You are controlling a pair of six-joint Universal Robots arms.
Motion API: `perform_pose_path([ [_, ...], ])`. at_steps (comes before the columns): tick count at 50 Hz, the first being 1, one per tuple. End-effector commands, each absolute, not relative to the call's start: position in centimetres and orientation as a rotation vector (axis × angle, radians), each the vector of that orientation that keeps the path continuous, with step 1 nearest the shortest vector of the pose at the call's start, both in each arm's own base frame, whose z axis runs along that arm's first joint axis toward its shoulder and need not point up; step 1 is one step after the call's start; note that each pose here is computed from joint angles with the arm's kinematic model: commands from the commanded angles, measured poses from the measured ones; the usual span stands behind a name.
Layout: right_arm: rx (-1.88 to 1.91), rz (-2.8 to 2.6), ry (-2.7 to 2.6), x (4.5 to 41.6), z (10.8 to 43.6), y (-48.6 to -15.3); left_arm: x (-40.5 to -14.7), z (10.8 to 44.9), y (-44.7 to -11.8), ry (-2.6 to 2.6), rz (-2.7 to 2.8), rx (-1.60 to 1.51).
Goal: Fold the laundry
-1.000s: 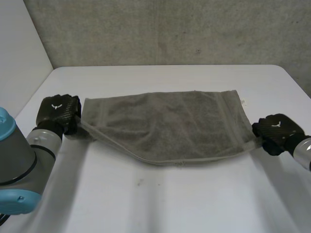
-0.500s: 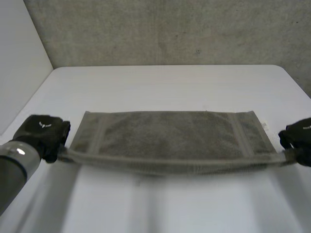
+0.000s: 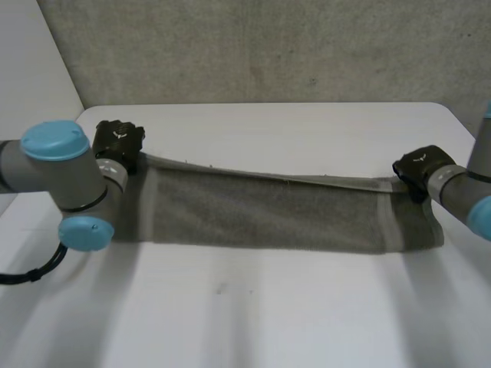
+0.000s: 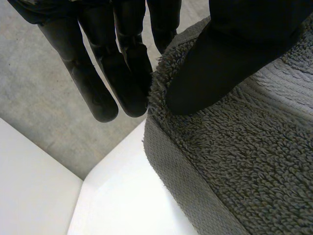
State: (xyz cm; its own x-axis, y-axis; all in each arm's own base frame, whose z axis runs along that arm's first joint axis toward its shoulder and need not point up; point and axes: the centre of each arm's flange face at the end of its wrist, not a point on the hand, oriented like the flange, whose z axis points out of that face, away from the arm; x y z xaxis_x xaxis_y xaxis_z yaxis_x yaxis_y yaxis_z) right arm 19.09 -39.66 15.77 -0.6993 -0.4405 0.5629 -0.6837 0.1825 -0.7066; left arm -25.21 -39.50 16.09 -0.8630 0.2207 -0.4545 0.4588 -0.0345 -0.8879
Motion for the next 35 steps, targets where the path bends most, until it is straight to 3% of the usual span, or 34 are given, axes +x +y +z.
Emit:
perform_pose_path([
  [1, 1.038, 1.644, -2.114, 20.7, 15.0, -41.8, -26.0, 14.0, -41.7, 2.038, -2.032, 0.736],
  [6, 1.000, 1.692, -2.062, 21.2, 15.5, -42.0, -26.5, 13.8, -41.6, 2.036, -2.054, 0.736],
  [12, 0.788, 1.846, -2.067, 20.4, 20.4, -41.3, -27.3, 15.9, -40.2, 2.010, -2.112, 0.739],
  [19, 0.791, 1.920, -2.146, 20.0, 23.6, -36.3, -26.4, 19.4, -37.0, 2.013, -2.139, 0.725],
  [24, 0.858, 1.860, -2.238, 19.2, 22.2, -33.8, -25.8, 20.8, -31.7, 2.093, -2.159, 0.722],
  [29, 0.855, 1.764, -2.350, 17.4, 20.0, -32.2, -25.2, 20.4, -28.6, 2.181, -2.168, 0.689],
  [35, 0.895, 1.723, -2.426, 16.7, 17.6, -31.2, -24.8, 19.4, -27.2, 2.263, -2.166, 0.638],
])
